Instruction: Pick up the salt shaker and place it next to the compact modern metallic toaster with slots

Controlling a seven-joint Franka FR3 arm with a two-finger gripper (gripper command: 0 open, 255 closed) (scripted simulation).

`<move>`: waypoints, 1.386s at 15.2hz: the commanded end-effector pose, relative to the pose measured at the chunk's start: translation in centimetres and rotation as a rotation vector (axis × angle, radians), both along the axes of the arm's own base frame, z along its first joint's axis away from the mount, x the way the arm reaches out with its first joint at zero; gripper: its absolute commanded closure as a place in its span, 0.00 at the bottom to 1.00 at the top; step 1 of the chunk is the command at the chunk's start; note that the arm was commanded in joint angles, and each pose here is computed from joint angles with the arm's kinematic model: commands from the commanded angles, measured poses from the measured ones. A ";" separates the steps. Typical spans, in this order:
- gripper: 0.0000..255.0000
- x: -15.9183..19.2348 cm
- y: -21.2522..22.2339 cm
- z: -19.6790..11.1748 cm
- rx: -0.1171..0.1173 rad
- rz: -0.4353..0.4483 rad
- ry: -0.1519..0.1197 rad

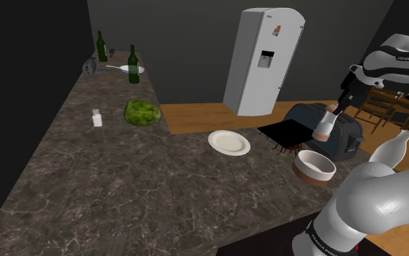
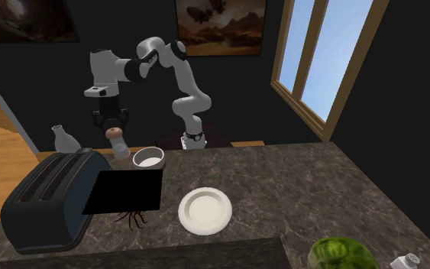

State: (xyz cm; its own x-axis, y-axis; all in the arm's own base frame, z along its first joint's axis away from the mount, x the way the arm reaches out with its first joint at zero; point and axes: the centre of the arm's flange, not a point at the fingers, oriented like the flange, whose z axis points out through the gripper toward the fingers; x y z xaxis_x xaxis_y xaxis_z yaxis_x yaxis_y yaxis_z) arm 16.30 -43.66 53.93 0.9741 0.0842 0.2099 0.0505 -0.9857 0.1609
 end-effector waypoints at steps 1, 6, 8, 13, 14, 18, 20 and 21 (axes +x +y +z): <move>1.00 0.0 0.0 -1.0 -0.001 0.000 0.000; 1.00 0.0 0.0 -3.6 -0.001 0.000 0.000; 1.00 0.0 0.0 -4.7 -0.001 0.000 0.000; 1.00 0.0 0.0 -7.3 -0.001 0.000 0.000; 1.00 0.0 0.0 -7.9 -0.001 0.000 0.000; 1.00 0.0 0.0 -10.0 -0.001 0.000 0.000; 1.00 0.0 0.0 -11.0 -0.001 0.000 0.000; 1.00 0.0 0.0 -11.6 -0.001 0.000 0.000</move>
